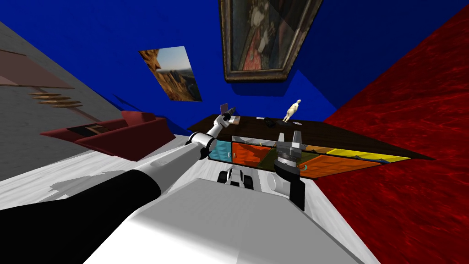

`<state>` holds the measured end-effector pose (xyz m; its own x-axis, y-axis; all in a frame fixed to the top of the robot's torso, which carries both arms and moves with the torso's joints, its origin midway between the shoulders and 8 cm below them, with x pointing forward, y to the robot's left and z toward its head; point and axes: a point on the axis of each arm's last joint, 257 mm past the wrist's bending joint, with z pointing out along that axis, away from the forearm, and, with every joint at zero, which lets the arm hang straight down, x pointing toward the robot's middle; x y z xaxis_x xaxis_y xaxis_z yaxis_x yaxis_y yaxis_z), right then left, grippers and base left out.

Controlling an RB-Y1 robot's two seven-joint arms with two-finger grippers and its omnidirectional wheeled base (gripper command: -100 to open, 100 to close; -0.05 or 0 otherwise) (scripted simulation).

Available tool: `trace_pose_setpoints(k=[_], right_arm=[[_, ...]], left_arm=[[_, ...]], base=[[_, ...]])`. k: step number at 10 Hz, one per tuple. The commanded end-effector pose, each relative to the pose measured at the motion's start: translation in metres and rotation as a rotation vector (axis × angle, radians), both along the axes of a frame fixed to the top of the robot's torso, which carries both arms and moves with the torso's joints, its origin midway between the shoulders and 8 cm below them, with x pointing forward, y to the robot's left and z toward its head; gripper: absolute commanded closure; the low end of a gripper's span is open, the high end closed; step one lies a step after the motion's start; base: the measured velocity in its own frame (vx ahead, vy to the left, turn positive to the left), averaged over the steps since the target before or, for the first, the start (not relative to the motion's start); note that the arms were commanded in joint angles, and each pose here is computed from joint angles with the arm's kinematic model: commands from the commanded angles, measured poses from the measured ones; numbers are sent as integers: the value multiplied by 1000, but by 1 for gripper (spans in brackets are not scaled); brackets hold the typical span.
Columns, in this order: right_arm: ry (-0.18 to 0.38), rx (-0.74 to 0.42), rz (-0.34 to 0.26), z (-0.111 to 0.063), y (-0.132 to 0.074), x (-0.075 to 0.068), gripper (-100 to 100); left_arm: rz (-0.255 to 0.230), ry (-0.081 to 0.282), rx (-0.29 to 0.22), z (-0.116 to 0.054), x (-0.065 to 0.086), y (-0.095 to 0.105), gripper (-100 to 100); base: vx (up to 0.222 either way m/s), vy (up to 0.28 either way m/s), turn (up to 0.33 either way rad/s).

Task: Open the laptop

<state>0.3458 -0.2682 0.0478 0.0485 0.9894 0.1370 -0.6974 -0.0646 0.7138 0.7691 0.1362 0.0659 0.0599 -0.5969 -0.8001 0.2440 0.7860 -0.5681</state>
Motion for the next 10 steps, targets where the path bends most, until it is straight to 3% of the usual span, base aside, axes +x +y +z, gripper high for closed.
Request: trace_pose_setpoints(k=[1,2,3,5,7,8,10], right_arm=[[0,0,0,0,0,0,0],[0,0,0,0,0,0,0],[0,0,0,0,0,0,0],[0,0,0,0,0,0,0],[0,0,0,0,0,0,0],[0,0,0,0,0,0,0],[0,0,0,0,0,0,0]], left_arm=[[48,76,11,-33,6,23,-100],[82,125,20,-56,8,40,-100],[57,81,46,-36,6,25,-100],[96,145,24,-65,9,47,-100],[96,145,24,-65,9,47,-100],[127,187,32,-84,9,63,-100],[160,206,-33,-91,11,89,-100]], base=[[-13,123,0],[-11,119,10],[-23,94,10],[-8,34,-1],[-1,14,-10],[6,57,-8],[-14,53,-30]])
